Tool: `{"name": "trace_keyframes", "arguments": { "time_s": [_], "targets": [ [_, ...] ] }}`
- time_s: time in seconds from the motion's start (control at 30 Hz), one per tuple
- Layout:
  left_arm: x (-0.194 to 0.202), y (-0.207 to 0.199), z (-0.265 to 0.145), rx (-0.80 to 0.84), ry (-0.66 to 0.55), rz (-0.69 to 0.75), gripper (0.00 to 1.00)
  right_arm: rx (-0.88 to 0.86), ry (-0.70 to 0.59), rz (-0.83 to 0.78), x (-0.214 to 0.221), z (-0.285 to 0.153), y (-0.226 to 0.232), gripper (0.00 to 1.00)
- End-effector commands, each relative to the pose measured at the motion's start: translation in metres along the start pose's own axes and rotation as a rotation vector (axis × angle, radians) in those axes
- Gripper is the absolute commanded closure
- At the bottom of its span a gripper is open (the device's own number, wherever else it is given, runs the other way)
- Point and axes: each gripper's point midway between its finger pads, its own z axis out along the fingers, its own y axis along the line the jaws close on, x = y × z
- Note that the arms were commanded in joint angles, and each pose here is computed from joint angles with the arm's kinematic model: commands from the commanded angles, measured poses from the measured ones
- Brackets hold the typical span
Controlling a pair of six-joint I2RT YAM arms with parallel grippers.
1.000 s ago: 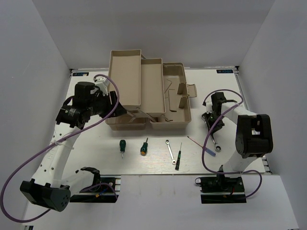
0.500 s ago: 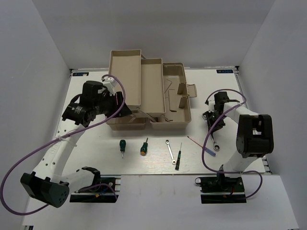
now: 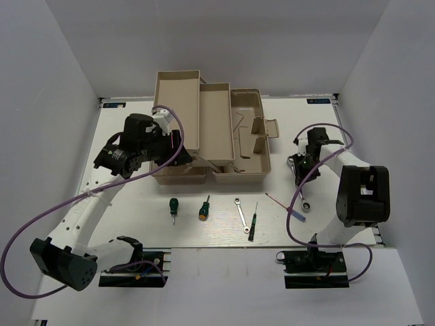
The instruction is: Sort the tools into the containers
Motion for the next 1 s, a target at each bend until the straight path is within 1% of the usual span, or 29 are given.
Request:
{"name": "trace_keyframes", "arguments": {
  "time_s": [0.0,0.17,0.4,0.43,0.47,0.63,0.73,0.83,0.87,0.9,0.97],
  "targets": [
    [-0.008,-0.006,0.002,0.012,-0.031,0.021,0.43,0.002,-0.123,0.007,-0.034,-0.027,-0.001,1.0],
    [-0.005,-0.009,0.005,0.017,-0.025,0.023,0.43,0.007,-0.146,0.005,-0.039,-0.035,-0.002,1.0],
    [-0.002,-0.015,0.009,0.028,-0.015,0.04,0.43,0.006,-0.211,-0.005,-0.058,-0.059,0.0,1.0],
    [-0.002,-0.015,0.009,0.028,-0.015,0.04,0.43,0.003,-0.235,-0.011,-0.065,-0.065,0.002,1.0],
    [-0.002,-0.015,0.009,0.028,-0.015,0.04,0.43,0.015,-0.241,0.021,-0.064,-0.069,-0.008,1.0],
    [-0.001,-0.02,0.01,0.035,-0.018,0.053,0.43,0.008,-0.301,0.035,-0.073,-0.091,-0.007,1.0],
    [-0.001,-0.022,0.014,0.042,-0.015,0.059,0.43,-0.016,-0.339,0.031,-0.081,-0.107,-0.001,1.0],
    [-0.001,-0.025,0.017,0.049,-0.012,0.064,0.43,-0.101,-0.404,0.008,-0.099,-0.131,0.018,1.0],
    [0.0,-0.026,0.017,0.058,-0.008,0.064,0.43,-0.1,-0.422,0.011,-0.104,-0.14,0.019,1.0],
    [0.003,-0.027,0.021,0.061,0.007,0.076,0.41,-0.137,-0.438,0.005,-0.109,-0.145,0.026,1.0],
    [0.001,-0.035,0.02,0.085,-0.001,0.1,0.4,-0.188,-0.472,0.001,-0.122,-0.159,0.038,1.0]
  ]
}}
